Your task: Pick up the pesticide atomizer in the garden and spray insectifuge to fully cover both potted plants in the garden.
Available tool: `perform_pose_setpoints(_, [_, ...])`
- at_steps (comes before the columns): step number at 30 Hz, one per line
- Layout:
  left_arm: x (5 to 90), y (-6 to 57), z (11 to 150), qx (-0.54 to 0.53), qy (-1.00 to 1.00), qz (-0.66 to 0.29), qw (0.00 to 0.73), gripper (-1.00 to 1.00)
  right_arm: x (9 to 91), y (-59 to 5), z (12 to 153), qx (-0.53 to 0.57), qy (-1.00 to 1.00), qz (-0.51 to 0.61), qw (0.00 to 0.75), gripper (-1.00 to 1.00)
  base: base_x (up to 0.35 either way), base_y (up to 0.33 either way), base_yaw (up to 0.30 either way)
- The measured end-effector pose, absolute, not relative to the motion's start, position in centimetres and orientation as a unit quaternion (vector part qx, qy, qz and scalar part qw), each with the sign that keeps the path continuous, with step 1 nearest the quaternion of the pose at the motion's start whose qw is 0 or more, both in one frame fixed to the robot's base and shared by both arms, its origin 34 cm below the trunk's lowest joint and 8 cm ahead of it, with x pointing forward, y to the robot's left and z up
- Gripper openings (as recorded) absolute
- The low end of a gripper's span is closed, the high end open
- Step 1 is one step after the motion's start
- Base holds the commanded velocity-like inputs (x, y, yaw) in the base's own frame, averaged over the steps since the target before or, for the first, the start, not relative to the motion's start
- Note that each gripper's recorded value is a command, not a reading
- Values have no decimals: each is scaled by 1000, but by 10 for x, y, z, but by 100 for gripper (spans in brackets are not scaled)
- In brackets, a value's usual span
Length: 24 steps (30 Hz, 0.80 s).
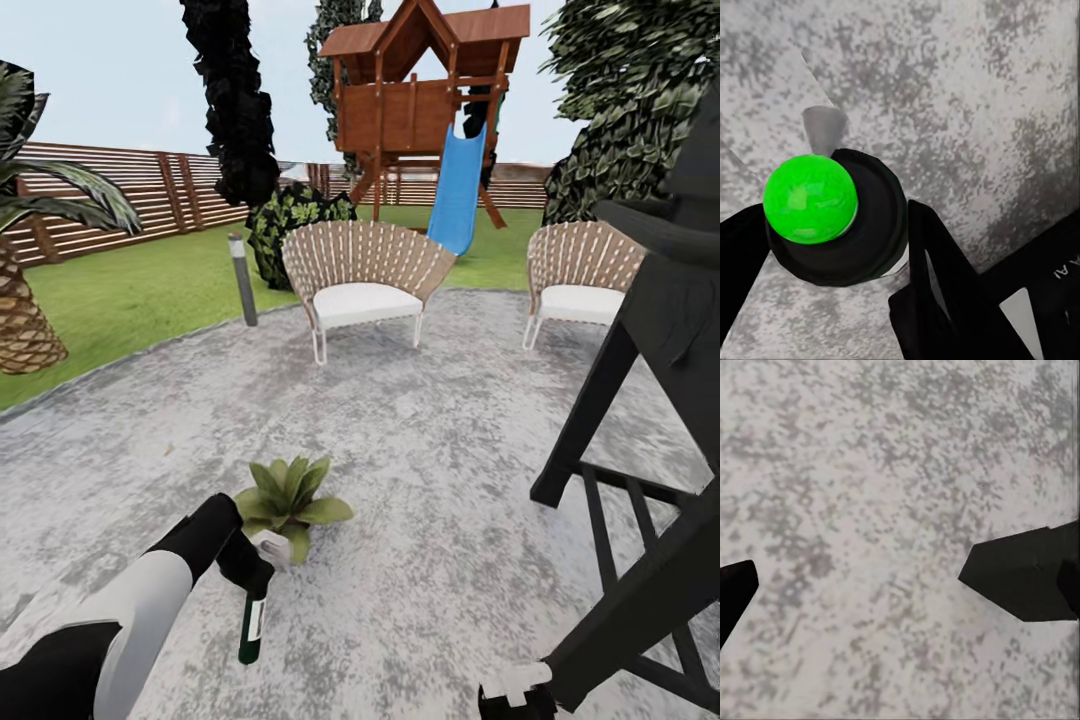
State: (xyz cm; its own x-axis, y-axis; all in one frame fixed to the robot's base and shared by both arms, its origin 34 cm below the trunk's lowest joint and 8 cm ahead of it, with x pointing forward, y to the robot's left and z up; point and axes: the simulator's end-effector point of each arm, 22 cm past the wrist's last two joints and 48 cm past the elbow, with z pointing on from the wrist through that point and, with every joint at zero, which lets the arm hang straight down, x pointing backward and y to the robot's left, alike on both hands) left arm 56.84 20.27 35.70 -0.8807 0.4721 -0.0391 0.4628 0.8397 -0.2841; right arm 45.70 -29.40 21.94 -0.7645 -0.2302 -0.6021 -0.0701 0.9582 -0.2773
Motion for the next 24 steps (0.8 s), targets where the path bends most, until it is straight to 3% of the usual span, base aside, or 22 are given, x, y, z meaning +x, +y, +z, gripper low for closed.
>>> perform_pose_setpoints(7, [567, 209, 356, -242, -960, 140, 19, -100, 456, -294, 218, -82, 932, -119, 332, 100, 293, 0, -18])
perform_pose_setpoints(20, [558, 206, 386, -305, -936, 161, 75, -100, 455, -296, 218, -83, 932, -120, 331, 100, 21, 0, 0])
perform_pose_setpoints(24, [565, 205, 395, -309, -935, 159, 71, -100, 455, -296, 218, -83, 932, -120, 331, 100, 214, 0, 0])
